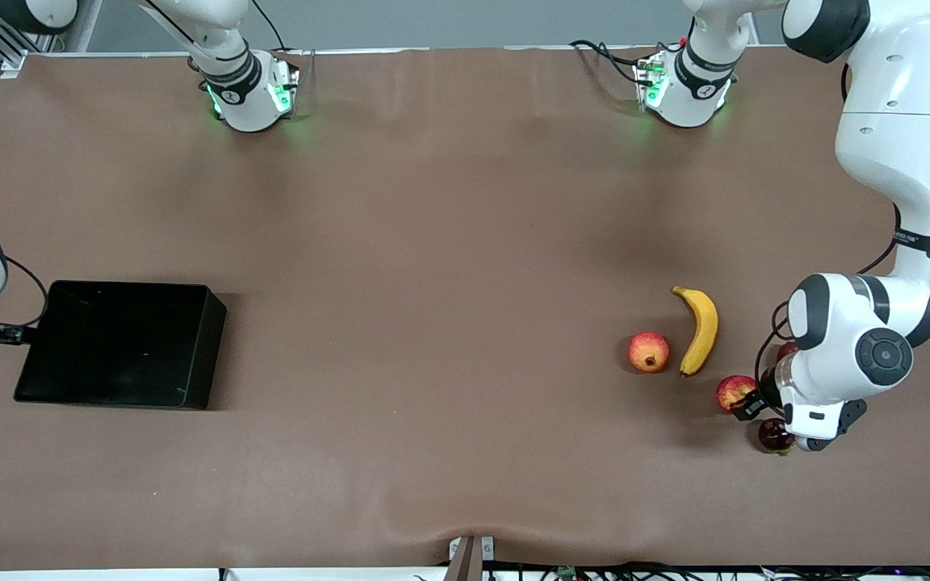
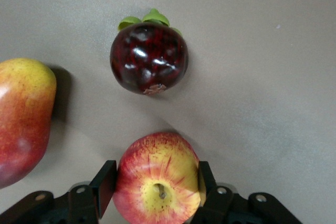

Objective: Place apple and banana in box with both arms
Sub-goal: 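Pull the box with the right gripper while the left gripper lifts the apple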

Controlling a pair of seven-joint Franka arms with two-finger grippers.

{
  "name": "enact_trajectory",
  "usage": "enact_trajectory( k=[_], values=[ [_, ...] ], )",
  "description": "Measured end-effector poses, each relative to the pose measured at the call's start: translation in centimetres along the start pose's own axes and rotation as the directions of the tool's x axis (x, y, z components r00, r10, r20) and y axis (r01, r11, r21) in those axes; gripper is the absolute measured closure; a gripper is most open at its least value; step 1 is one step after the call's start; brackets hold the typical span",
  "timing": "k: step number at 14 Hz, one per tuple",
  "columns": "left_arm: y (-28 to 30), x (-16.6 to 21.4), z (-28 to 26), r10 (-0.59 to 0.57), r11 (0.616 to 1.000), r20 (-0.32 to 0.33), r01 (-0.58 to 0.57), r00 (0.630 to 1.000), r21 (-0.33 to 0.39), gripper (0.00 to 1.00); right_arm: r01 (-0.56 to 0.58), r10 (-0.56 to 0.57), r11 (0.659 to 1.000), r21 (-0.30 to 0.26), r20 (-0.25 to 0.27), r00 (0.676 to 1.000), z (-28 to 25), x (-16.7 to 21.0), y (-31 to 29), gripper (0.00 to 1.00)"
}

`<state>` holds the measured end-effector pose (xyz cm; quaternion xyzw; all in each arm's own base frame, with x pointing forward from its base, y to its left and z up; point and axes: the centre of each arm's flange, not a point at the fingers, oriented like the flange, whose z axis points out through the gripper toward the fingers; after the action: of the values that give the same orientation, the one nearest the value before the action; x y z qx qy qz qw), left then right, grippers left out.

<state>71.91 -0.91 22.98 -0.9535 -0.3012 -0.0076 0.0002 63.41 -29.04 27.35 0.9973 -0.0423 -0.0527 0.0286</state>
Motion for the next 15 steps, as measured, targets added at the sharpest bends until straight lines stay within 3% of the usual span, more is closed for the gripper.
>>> enact_trajectory(
  k=[4, 6, 12, 13, 15],
  values=[
    [0.6, -0.8, -3.6, 0.014, 1.000, 0.020, -0.015, 1.000, 0.023, 0.32, 0.010, -0.011, 1.000, -0.006, -0.025, 1.000, 1.9, 0.6, 0.0, 0.01],
    [0.8, -1.3, -5.9, 0.021, 0.999, 0.024, -0.022, 0.999, 0.035, 0.32, 0.013, -0.013, 1.000, -0.004, -0.022, 1.000, 2.3, 0.6, 0.2, 0.19],
    [1.5, -3.3, -13.0, 0.047, 0.997, 0.026, -0.048, 0.999, 0.052, 0.32, 0.010, -0.010, 1.000, 0.004, -0.014, 1.000, 2.9, 0.5, 0.4, 0.87],
    [1.5, -3.8, -14.1, 0.051, 0.997, 0.032, -0.053, 0.998, 0.060, 0.32, 0.013, -0.013, 1.000, 0.008, -0.013, 1.000, 2.9, 0.5, 0.3, 0.95],
    [2.1, -5.0, -16.2, 0.068, 0.996, 0.039, -0.070, 0.997, 0.063, 0.32, 0.027, -0.027, 1.000, 0.013, -0.018, 0.999, 2.7, 0.8, -0.2, 0.94]
  ],
)
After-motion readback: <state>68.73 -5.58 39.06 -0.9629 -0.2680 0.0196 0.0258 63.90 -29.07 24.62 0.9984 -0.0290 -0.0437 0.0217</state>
